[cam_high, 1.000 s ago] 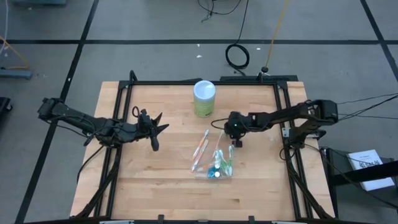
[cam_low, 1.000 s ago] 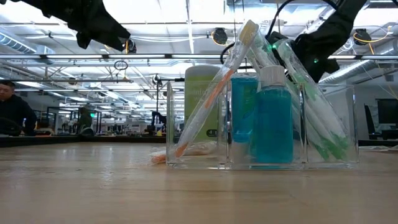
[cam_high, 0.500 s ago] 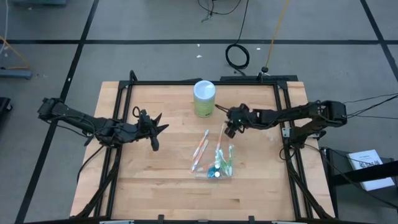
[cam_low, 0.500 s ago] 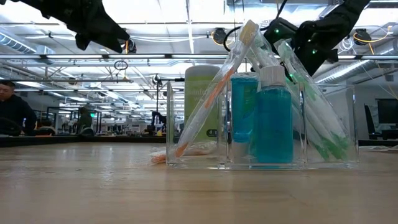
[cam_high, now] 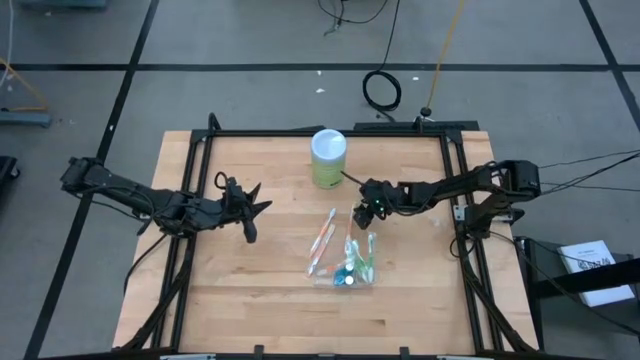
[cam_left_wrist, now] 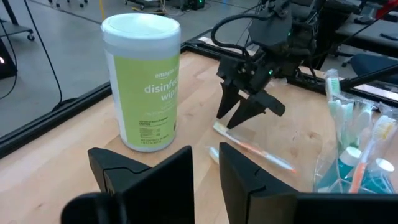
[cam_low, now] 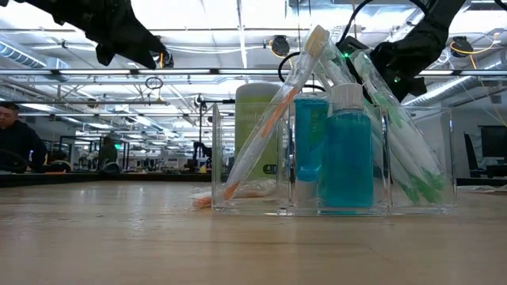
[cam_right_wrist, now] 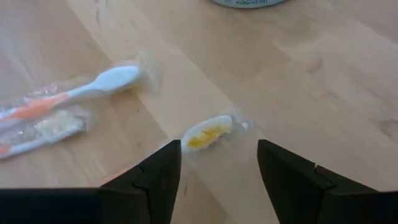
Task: Pick & Place toothbrushing station
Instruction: Put the orange toothbrush into the left section of the transparent organizer
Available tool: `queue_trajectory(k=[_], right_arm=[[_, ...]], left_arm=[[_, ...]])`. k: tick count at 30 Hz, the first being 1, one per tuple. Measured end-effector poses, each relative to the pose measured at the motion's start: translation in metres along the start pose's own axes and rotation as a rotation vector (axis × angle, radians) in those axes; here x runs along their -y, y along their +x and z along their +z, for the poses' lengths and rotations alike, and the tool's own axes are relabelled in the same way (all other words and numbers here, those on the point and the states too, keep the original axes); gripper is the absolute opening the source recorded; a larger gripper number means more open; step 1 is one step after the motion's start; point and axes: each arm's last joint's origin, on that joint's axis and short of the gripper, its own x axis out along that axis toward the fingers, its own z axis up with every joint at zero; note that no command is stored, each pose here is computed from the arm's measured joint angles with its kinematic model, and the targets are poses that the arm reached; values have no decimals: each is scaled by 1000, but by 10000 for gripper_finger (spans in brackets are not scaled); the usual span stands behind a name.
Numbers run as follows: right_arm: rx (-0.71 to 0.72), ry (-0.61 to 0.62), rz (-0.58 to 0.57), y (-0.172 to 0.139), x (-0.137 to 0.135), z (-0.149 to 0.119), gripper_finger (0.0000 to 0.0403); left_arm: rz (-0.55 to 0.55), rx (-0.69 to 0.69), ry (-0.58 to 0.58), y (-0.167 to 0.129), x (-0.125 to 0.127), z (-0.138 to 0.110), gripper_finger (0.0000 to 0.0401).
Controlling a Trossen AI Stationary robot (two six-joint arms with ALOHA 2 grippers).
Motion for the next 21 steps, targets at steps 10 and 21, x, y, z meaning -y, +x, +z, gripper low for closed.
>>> queue_trajectory(k=[10, 21], right_arm=[[59, 44, 110, 4, -14, 3, 210], [80, -3, -61, 18, -2, -3, 210]], left_arm=[[-15, -28, 14, 0, 0, -2, 9], [-15, -28, 9, 0, 0, -2, 7]])
